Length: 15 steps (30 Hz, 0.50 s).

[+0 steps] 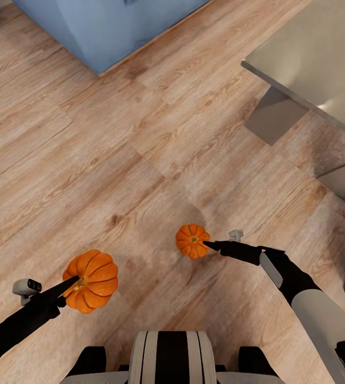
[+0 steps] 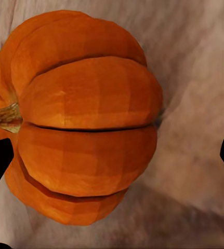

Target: Place each of the two pumpkins and all three candles from the living room inside a cabinet in the living room (use any cabinet), then make sure every cabinet is closed, and position the cauldron so it is next to a table in the living room.

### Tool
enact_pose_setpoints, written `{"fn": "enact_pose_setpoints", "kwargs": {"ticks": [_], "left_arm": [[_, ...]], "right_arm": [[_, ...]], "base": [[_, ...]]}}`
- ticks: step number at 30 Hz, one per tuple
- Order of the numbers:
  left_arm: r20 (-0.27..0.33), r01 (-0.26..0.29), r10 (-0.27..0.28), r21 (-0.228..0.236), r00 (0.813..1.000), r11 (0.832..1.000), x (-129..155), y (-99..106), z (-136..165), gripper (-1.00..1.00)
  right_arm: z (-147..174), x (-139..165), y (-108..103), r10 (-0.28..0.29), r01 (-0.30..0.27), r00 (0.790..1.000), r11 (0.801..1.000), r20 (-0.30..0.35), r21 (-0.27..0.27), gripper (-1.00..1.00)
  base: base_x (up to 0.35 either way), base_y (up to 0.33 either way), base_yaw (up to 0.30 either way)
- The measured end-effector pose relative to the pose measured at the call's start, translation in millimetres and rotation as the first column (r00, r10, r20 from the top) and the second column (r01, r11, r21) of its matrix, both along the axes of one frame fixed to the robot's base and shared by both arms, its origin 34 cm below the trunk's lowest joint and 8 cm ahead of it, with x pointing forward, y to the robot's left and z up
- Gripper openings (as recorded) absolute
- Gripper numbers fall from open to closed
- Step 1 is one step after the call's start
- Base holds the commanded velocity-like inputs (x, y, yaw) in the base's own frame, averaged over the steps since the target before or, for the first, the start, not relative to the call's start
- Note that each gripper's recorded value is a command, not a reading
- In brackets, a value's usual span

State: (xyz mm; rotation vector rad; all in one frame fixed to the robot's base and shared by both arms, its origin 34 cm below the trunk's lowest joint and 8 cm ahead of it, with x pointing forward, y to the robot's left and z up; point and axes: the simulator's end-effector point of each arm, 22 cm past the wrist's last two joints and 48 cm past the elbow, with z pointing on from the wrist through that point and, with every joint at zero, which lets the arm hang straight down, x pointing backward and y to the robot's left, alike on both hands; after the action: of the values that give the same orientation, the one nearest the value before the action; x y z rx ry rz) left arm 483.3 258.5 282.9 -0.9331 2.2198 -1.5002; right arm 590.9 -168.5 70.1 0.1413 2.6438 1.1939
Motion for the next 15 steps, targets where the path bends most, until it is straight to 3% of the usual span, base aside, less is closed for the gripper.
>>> {"fn": "enact_pose_setpoints", "kwargs": {"ticks": [15], "left_arm": [[0.0, 0.001, -0.001, 0.0, 1.0, 1.0, 0.2, 0.5, 0.2, -1.0]], "right_arm": [[-0.1, -0.5, 0.1, 0.0, 0.0, 1.0, 1.0, -0.001, 0.0, 1.0]], "base": [[0.0, 0.0, 0.019]]}}
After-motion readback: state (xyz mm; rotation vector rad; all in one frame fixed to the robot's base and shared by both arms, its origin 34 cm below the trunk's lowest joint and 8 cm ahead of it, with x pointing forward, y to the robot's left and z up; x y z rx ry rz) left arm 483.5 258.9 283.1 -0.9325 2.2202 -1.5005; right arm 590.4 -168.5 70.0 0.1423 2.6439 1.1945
